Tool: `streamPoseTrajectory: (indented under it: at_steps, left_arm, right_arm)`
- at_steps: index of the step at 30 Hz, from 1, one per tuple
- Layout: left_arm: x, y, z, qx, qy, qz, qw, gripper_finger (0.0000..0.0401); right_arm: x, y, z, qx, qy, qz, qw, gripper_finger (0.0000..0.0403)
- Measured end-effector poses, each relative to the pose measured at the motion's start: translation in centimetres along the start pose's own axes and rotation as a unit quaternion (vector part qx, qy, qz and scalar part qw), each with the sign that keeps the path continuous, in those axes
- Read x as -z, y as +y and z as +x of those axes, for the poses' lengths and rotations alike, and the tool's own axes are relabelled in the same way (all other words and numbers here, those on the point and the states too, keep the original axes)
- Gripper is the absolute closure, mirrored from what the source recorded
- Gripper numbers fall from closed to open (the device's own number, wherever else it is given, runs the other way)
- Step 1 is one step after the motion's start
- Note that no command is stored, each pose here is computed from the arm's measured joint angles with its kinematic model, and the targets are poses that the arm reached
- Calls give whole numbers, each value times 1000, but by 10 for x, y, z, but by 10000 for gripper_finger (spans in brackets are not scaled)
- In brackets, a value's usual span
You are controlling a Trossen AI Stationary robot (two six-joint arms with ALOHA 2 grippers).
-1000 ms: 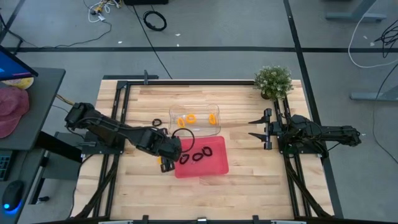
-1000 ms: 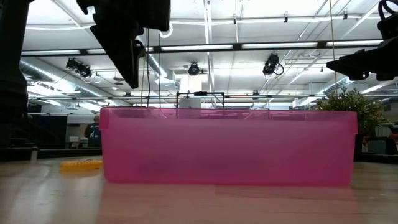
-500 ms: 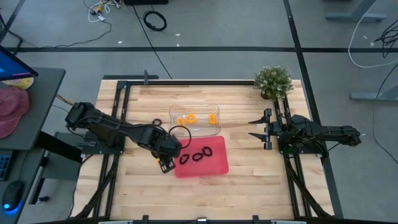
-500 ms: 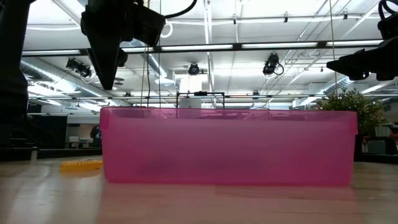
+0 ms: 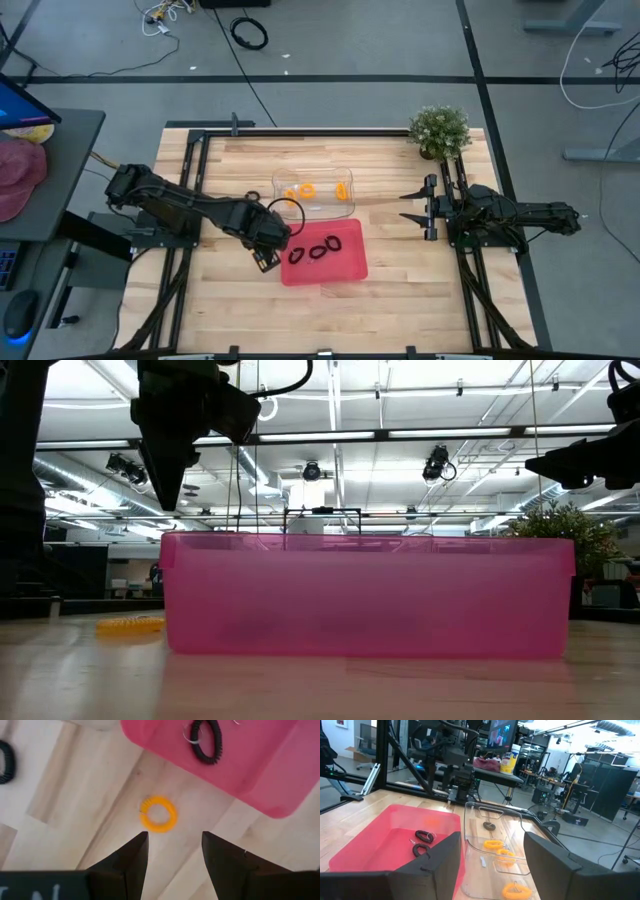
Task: Sort spring keychains
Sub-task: Put the black spring keychain into the red bin
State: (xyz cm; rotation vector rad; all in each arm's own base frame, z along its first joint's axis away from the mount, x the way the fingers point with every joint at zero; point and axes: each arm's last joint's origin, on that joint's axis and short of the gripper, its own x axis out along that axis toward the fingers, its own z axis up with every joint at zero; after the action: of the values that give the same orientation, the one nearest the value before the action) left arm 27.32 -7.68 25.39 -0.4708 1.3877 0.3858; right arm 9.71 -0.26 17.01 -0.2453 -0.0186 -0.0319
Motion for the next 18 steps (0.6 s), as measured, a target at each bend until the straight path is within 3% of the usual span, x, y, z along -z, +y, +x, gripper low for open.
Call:
streamPoseTrajectory:
  at_steps: [18]
  left_arm:
    - [-1, 1, 0, -3, -5, -55, 998, 213]
  right_arm:
    - [0, 0, 0, 0, 0, 0, 1000, 181]
